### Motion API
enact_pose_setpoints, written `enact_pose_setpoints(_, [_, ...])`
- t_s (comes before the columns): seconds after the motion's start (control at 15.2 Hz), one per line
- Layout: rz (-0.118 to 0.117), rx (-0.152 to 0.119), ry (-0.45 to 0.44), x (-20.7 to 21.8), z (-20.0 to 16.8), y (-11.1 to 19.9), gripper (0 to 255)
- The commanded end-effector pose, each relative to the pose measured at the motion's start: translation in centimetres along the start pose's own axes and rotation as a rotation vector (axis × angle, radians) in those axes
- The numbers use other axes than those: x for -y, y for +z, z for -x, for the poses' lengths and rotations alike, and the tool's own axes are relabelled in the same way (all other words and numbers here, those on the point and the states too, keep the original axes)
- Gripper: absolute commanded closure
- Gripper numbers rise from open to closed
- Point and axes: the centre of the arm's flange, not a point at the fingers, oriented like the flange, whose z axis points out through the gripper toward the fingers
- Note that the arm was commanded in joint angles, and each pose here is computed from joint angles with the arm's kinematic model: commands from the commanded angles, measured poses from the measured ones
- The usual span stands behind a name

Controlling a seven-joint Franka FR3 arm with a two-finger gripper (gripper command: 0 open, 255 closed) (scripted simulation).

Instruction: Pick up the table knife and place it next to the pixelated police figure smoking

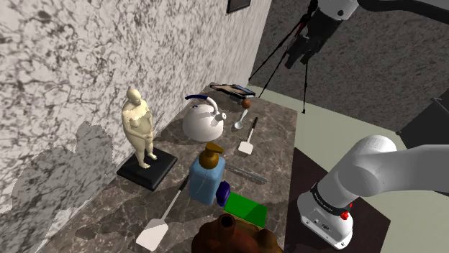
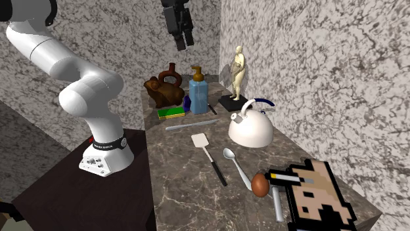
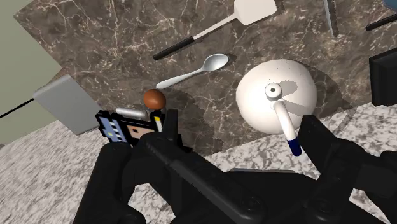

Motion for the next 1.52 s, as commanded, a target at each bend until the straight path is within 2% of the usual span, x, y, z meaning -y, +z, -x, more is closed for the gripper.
enact_pose_setpoints(0.0, [0.000,0.000,0.000,0.0,0.0,0.0,0])
enact_pose_setpoints(0.73, [-0.022,0.095,-0.193,7.4,1.3,12.1,0])
enact_pose_setpoints(1.45, [-0.044,0.190,-0.386,14.6,5.2,23.8,0])
